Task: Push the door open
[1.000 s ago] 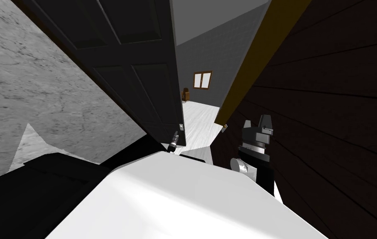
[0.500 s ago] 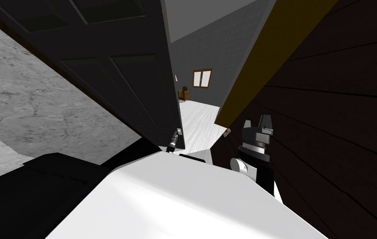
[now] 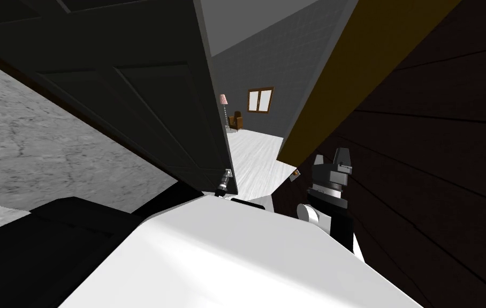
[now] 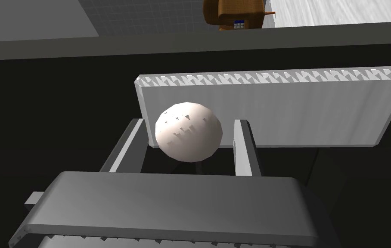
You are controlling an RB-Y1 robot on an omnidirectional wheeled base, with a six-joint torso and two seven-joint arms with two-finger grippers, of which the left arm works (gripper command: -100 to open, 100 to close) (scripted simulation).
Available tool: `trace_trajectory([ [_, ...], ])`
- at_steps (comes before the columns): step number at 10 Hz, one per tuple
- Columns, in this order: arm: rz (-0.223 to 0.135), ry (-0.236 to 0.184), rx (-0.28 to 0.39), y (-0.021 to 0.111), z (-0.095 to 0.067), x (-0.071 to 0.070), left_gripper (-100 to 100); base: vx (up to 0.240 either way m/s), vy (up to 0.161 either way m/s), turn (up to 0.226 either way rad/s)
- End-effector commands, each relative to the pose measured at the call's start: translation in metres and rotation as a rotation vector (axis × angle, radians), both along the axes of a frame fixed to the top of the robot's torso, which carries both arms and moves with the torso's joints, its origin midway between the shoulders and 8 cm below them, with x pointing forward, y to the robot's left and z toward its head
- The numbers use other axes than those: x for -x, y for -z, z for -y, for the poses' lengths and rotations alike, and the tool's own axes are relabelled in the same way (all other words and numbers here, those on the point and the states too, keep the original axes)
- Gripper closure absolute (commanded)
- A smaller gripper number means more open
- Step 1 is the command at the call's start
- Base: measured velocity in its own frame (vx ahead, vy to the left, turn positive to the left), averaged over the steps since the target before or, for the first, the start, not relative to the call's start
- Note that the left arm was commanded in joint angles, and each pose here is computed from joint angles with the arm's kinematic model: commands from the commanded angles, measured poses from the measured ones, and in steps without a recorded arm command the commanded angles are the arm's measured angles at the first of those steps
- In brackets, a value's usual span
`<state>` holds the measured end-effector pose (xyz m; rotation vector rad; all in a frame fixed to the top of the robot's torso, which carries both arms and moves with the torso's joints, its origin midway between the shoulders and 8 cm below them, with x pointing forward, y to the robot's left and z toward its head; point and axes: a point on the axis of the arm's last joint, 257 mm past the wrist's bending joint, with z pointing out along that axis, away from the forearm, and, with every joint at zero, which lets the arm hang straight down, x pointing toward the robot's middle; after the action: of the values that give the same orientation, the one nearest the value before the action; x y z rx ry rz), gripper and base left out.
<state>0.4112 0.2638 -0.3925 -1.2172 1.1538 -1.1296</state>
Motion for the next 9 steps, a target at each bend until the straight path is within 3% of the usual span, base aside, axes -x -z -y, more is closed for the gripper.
trace_trajectory([
  [1,0.000,0.000,0.000,0.000,0.000,0.000,100,-0.027,0.000,-0.009],
  [5,0.000,0.000,0.000,0.000,0.000,0.000,100,-0.009,0.000,0.000],
  [6,-0.005,-0.015,-0.017,0.001,-0.012,0.001,100,0.103,-0.023,0.051],
  [9,-0.004,-0.038,-0.034,-0.001,-0.028,0.000,100,0.182,-0.012,0.047],
])
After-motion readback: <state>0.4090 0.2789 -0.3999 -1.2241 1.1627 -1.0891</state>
